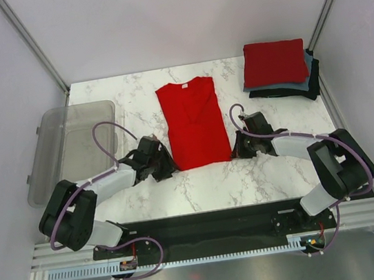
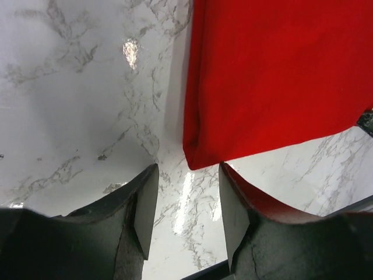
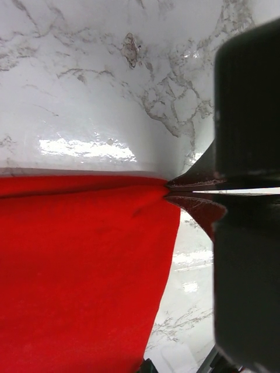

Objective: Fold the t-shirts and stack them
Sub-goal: Fold the tshirt

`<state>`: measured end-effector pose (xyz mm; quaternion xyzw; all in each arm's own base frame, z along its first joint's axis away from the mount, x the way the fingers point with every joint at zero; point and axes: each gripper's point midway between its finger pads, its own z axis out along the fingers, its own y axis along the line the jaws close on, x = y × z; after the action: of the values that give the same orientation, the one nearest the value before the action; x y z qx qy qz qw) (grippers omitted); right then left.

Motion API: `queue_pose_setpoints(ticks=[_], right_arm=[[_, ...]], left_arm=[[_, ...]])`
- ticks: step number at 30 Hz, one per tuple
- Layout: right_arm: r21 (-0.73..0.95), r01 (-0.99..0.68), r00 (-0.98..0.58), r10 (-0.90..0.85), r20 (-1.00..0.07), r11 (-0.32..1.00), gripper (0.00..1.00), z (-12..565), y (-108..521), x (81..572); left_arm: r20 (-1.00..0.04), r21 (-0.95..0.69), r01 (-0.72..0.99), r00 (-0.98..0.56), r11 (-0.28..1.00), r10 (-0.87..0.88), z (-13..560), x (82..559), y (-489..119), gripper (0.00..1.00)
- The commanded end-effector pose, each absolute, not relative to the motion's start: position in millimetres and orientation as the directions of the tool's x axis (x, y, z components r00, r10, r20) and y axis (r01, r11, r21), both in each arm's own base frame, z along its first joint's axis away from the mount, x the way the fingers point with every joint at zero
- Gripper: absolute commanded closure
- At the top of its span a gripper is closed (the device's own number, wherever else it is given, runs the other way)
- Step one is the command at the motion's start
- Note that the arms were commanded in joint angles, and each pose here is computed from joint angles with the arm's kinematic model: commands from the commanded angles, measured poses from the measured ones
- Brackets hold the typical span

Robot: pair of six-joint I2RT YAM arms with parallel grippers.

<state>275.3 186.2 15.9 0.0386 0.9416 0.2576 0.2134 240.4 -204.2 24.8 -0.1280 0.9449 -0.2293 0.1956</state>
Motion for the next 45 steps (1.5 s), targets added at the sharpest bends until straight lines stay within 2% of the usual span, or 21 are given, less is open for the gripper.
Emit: queue_pose_setpoints(ticks=[1,8,12,13,14,15,24,31,33,40,43,45], right_arm=[[0.474,-0.006,-0.934,0.164,-0.317,0.881,1.00,-2,178,253],[0.471,-0.007,-0.937,0.159,-0.312,0.882,1.00,-6,177,249],[0.469,-0.004,-0.940,0.157,-0.303,0.883,1.00,-10,176,246],[0.471,-0.005,-0.940,0.157,-0.304,0.882,1.00,-11,176,246],[0.474,-0.003,-0.941,0.158,-0.299,0.880,1.00,-12,176,245],[0.478,-0.003,-0.943,0.156,-0.293,0.878,1.00,-12,177,243],[0.537,-0.004,-0.930,0.194,-0.311,0.843,1.00,28,178,226],[0.513,-0.002,-0.903,0.218,-0.369,0.859,1.00,82,165,191],[0.501,-0.010,-0.904,0.206,-0.373,0.865,1.00,90,166,177],[0.567,-0.013,-0.889,0.249,-0.383,0.823,1.00,135,168,135],[0.537,-0.011,-0.875,0.252,-0.414,0.843,1.00,150,159,135],[0.499,-0.023,-0.850,0.246,-0.465,0.866,1.00,167,155,147]], left_arm=[[-0.338,-0.482,-0.194,-0.859,0.855,-0.385,21,252,-204,0.47],[-0.332,-0.439,-0.242,-0.851,0.865,-0.406,6,256,-199,0.59],[-0.323,-0.433,-0.247,-0.855,0.867,-0.405,0,256,-201,0.71],[-0.325,-0.435,-0.247,-0.854,0.866,-0.406,0,256,-201,0.76],[-0.326,-0.440,-0.245,-0.853,0.864,-0.408,2,257,-202,0.95],[-0.322,-0.448,-0.250,-0.850,0.858,-0.416,3,256,-202,0.98],[-0.353,-0.507,-0.189,-0.845,0.841,-0.403,64,232,-214,0.98],[-0.336,-0.548,-0.107,-0.880,0.830,-0.335,98,180,-225,0.98],[-0.300,-0.560,-0.090,-0.904,0.823,-0.303,100,158,-229,0.98],[-0.261,-0.620,-0.062,-0.924,0.782,-0.280,131,110,-229,0.98],[-0.299,-0.625,-0.049,-0.907,0.779,-0.297,153,114,-223,0.98],[-0.366,-0.594,-0.027,-0.881,0.804,-0.300,164,125,-217,0.98]])
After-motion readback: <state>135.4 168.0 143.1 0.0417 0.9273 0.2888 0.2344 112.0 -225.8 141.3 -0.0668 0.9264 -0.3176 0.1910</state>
